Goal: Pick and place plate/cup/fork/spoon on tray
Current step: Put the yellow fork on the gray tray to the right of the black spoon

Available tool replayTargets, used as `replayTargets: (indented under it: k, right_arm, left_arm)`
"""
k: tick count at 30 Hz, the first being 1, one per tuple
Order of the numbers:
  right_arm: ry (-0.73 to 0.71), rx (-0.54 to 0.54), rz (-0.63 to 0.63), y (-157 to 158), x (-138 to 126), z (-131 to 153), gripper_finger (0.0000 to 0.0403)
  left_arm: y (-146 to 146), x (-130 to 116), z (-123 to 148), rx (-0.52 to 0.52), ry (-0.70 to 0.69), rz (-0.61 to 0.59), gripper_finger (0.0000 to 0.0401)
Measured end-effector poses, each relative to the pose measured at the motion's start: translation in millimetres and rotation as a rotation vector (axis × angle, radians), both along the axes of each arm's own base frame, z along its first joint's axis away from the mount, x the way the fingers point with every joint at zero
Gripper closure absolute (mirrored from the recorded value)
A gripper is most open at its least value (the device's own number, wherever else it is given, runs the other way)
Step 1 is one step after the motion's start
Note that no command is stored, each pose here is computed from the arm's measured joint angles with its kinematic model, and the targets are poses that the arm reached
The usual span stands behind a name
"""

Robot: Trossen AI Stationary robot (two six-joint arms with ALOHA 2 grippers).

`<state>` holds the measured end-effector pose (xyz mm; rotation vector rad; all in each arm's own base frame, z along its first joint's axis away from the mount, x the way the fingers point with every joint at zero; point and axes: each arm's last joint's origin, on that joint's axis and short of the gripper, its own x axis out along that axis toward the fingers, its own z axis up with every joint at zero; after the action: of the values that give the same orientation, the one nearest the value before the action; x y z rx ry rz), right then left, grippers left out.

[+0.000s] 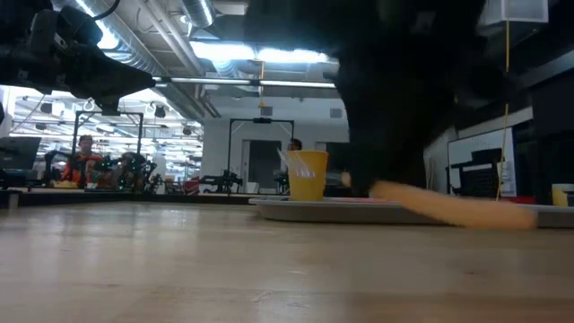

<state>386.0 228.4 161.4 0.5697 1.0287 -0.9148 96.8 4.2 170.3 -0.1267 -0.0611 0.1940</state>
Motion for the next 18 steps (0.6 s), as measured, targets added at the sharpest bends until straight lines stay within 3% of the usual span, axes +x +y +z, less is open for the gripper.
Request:
replayTargets:
  k: [7,18]
  right_arm:
    - [-0.096,-0.145,-0.066,-7,2,13,0.0357]
    - [-0.045,-0.167,-0.197,-35,0,29,0.0357]
  left_arm:
    - [0,0,0,0.000,0.000,0.000,0.0360]
    - [0,0,0,0.000,0.000,0.000,0.0360]
